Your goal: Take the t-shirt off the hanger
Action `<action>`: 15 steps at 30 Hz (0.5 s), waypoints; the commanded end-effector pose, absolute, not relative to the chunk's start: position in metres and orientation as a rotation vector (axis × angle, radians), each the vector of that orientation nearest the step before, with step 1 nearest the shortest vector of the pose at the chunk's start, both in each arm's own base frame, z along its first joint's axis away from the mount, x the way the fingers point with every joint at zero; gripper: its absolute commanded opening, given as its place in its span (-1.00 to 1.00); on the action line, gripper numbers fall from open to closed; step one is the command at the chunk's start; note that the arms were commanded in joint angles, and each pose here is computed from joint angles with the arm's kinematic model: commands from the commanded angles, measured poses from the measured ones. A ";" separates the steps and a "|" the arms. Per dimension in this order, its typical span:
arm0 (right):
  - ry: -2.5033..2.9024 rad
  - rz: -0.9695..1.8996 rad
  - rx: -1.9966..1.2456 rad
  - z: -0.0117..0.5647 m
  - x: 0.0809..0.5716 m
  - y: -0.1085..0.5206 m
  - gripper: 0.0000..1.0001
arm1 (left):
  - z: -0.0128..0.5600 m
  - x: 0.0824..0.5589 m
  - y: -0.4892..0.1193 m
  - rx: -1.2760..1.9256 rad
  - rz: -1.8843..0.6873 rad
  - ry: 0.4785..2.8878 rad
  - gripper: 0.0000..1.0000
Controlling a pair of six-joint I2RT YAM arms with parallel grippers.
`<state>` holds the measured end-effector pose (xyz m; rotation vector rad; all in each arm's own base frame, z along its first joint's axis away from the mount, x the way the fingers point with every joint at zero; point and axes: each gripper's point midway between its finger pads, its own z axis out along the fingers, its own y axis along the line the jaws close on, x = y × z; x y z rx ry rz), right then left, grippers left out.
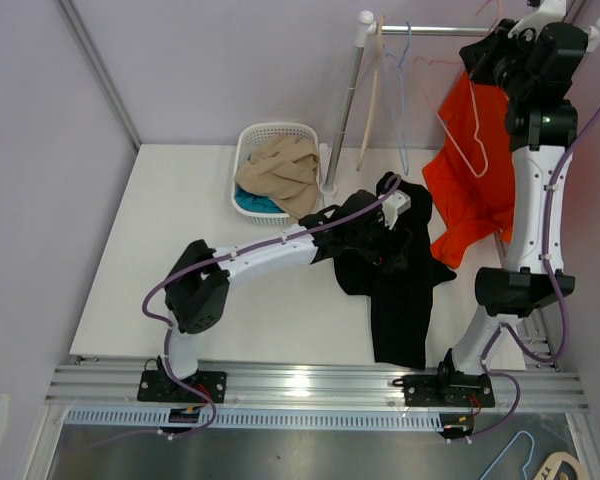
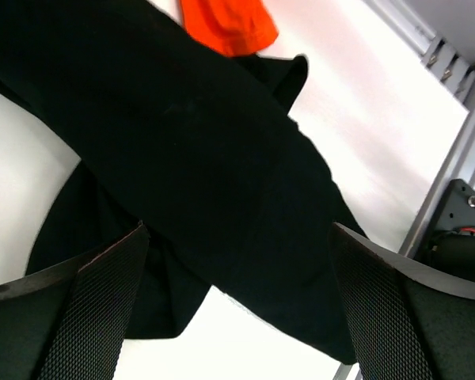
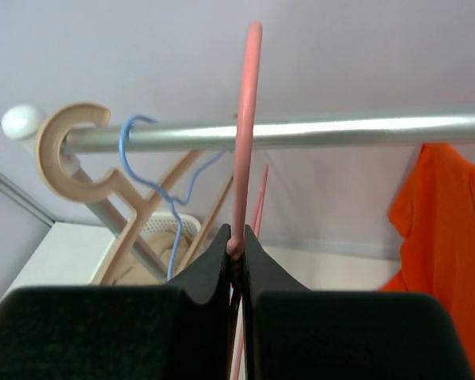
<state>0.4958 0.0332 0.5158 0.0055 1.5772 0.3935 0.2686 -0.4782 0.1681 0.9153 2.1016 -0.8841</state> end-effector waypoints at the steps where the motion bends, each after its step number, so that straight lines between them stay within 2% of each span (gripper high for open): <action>1: 1.460 0.408 -0.052 0.549 0.507 0.042 -1.00 | 0.170 0.274 -0.491 0.910 -0.897 2.135 0.99; 6: 1.473 0.436 -0.048 0.531 0.533 0.051 -1.00 | 0.129 0.279 -0.494 0.894 -0.843 2.252 0.99; 15: 1.504 0.444 -0.049 0.499 0.568 0.062 -1.00 | 0.096 0.284 -0.496 0.891 -0.824 2.370 0.99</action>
